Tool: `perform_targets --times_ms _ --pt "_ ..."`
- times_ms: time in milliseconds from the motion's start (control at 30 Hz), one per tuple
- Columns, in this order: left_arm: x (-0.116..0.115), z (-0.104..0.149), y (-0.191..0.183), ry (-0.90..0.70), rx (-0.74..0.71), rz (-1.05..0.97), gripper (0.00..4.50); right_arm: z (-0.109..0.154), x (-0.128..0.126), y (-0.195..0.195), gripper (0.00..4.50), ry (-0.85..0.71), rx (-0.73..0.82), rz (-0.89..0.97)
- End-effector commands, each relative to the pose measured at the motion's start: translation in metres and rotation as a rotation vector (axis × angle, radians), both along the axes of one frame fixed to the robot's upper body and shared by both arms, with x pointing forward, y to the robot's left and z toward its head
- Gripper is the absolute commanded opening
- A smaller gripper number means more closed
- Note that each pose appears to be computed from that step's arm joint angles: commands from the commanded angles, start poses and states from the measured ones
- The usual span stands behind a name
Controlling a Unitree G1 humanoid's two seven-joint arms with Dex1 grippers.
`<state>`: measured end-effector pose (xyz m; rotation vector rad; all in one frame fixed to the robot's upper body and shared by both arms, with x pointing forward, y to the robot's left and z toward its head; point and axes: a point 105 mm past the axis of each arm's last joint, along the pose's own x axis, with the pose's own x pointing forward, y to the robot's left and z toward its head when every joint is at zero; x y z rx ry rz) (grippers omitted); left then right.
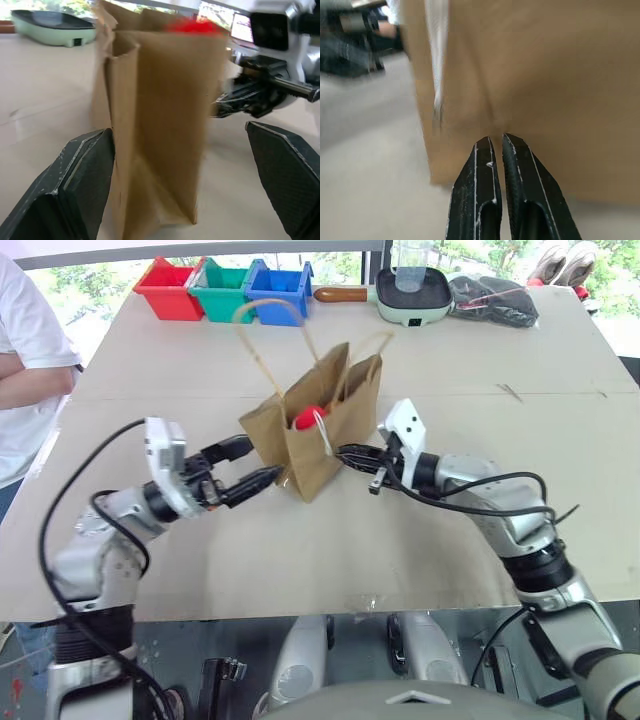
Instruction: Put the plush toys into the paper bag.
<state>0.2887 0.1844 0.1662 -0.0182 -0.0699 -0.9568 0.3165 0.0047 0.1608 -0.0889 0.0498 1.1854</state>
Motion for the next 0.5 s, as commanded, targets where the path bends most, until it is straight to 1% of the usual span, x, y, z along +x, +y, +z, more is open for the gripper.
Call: perform_targets --times_ms 33,167,300,333,367,400,433,467,500 --pt "0.0 0.011 -0.01 -0.098 0.057 0.038 4.5 0.009 -0.001 0.004 0.09 -0.04 0.034 0.026" --pt "0.003 0.006 -0.014 -0.121 0.08 0.115 4.5 0.007 -0.003 0.008 0.09 -0.034 0.042 0.047" --pt "0.018 0.001 -0.019 -0.184 0.11 0.249 4.5 -0.001 0.001 0.006 0.09 -0.007 0.056 0.01" --pt "0.023 0.002 -0.021 -0.183 0.069 0.276 4.5 -0.002 0.0 0.003 0.09 -0.013 0.051 0.004" --pt "0.025 0.005 -0.027 -0.181 0.004 0.262 4.5 -0.001 0.0 -0.001 0.09 -0.014 0.056 -0.007" --pt "0.025 0.002 -0.035 -0.186 -0.007 0.232 3.98 0.0 -0.001 -0.008 0.0 -0.021 0.058 -0.022" --pt "0.024 0.0 -0.041 -0.185 -0.02 0.206 3.7 0.0 -0.003 -0.014 0.0 -0.031 0.055 -0.034" --pt "0.022 -0.002 -0.045 -0.196 -0.023 0.19 3.29 0.001 -0.005 -0.019 0.0 -0.047 0.051 -0.045" --pt "0.022 -0.002 -0.046 -0.201 -0.025 0.186 2.77 0.002 -0.005 -0.024 0.0 -0.074 0.042 -0.067"
